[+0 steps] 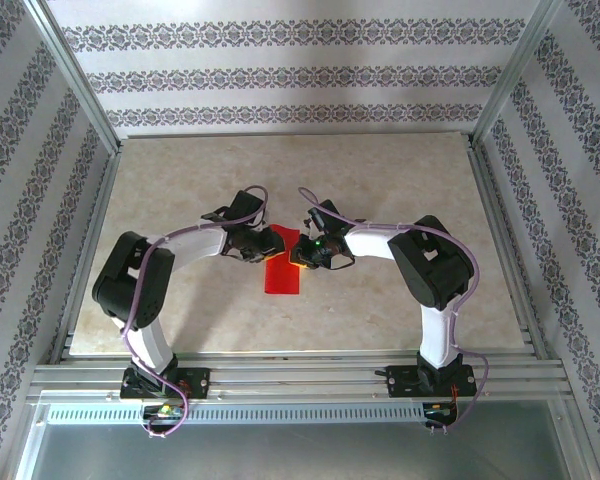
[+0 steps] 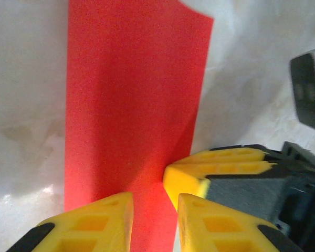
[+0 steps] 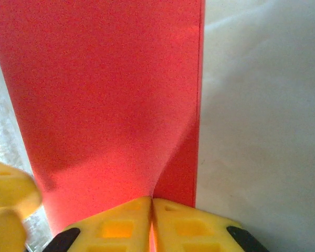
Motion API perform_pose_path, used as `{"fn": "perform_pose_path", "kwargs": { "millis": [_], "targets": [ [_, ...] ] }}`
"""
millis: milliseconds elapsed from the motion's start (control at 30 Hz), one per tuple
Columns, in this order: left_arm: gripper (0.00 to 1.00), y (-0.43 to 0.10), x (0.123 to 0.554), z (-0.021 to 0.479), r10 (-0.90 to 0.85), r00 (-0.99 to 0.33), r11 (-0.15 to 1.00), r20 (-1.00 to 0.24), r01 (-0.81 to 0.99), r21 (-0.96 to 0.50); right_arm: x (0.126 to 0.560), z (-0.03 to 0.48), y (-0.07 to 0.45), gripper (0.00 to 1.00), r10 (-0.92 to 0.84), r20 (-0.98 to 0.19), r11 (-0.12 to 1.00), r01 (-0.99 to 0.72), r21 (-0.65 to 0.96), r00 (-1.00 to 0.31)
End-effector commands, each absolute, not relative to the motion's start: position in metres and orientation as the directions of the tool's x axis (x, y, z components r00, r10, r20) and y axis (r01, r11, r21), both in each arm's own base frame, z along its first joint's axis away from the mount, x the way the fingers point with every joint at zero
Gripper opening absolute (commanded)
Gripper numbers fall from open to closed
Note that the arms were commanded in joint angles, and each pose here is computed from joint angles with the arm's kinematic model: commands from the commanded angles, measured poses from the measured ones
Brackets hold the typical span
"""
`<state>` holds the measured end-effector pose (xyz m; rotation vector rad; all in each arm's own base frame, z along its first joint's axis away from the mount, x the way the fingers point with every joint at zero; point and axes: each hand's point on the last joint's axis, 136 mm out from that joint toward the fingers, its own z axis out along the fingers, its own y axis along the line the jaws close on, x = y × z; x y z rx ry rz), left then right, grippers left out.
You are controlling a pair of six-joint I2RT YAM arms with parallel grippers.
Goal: Fold a paper plane with a square sheet of paper (pick it up from the middle)
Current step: First fold the square sheet of paper in half at the center of the table.
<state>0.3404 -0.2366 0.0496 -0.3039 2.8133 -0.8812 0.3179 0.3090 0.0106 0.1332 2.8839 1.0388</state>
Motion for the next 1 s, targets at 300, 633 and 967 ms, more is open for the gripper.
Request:
{"fn": "perform_pose_path", "kwargs": {
  "millis": [300, 633, 967],
  "targets": [
    [0.23, -0.220, 0.334, 0.020, -0.283, -0.958, 0.811, -0.044, -0.214, -0.544, 0.285, -0.051, 0.270, 0.14, 0.126, 0.077, 0.897, 0.147, 0.416, -0.989],
    [0.19, -0.203, 0.328, 0.006, -0.234, -0.970, 0.848, -0.069, -0.169, -0.502, 0.278, -0.059, 0.259, 0.12, 0.124, 0.100, 0.928, 0.151, 0.340, -0.987],
    [0.17, -0.199, 0.333, 0.047, -0.223, -0.960, 0.798, -0.168, -0.081, -0.597, 0.278, -0.058, 0.258, 0.11, 0.114, 0.094, 0.933, 0.139, 0.331, -0.989]
  ]
}}
